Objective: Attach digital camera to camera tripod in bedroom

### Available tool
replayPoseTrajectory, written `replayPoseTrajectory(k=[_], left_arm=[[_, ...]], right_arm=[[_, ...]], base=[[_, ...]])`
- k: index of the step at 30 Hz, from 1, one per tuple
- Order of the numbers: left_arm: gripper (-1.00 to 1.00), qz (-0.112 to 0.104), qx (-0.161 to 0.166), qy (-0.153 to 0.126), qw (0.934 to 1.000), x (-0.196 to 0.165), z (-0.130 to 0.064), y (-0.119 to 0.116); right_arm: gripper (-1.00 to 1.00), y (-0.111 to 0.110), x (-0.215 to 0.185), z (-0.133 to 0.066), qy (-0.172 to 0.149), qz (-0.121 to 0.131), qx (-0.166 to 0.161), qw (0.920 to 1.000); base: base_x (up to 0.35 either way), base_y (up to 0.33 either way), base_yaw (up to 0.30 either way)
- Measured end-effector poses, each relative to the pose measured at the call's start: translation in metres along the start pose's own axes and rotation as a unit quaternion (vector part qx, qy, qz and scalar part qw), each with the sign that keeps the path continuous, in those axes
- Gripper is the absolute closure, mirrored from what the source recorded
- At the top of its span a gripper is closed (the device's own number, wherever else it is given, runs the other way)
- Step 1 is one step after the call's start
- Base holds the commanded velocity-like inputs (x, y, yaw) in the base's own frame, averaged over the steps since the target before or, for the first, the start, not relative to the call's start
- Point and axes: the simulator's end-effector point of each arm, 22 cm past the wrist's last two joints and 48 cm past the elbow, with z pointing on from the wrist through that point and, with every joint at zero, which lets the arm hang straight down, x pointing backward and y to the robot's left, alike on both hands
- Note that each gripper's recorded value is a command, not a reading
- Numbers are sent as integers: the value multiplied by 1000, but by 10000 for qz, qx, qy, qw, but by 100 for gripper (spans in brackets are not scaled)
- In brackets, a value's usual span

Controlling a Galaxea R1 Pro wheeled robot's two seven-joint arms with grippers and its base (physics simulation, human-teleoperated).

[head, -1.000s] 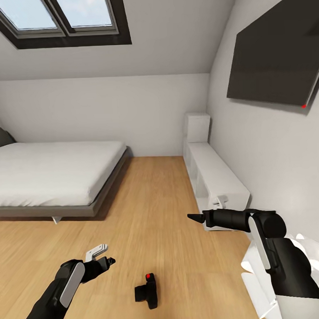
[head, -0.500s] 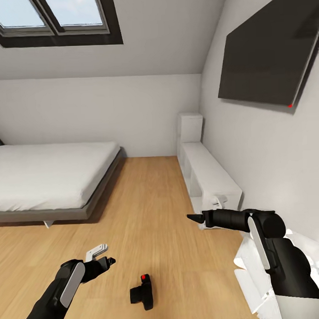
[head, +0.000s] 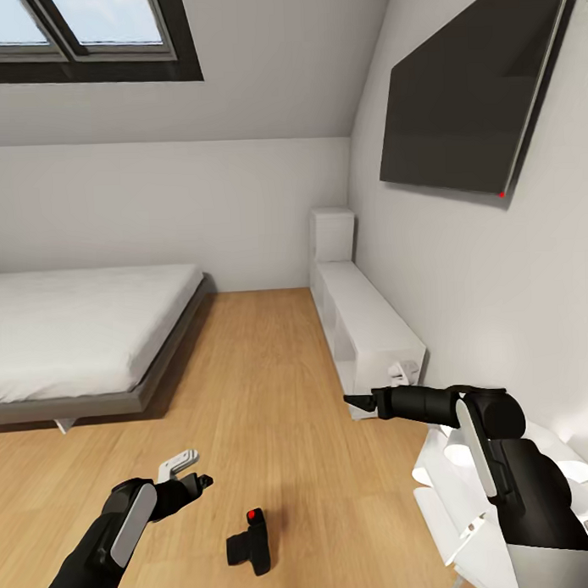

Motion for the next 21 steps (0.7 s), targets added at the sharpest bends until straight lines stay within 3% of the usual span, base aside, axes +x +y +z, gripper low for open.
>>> replayPoseTrajectory(k=[14,21], left_arm=[[-100,-16,-48,1,10000,0,0,2],[-100,-22,-139,6,9999,1,0,6]], right_arm=[[-100,2,0,1,-5,10,-29,10000],[-100,21,12,16,230,-159,-189,9994]], base=[[0,0,-5],[0,0,0]])
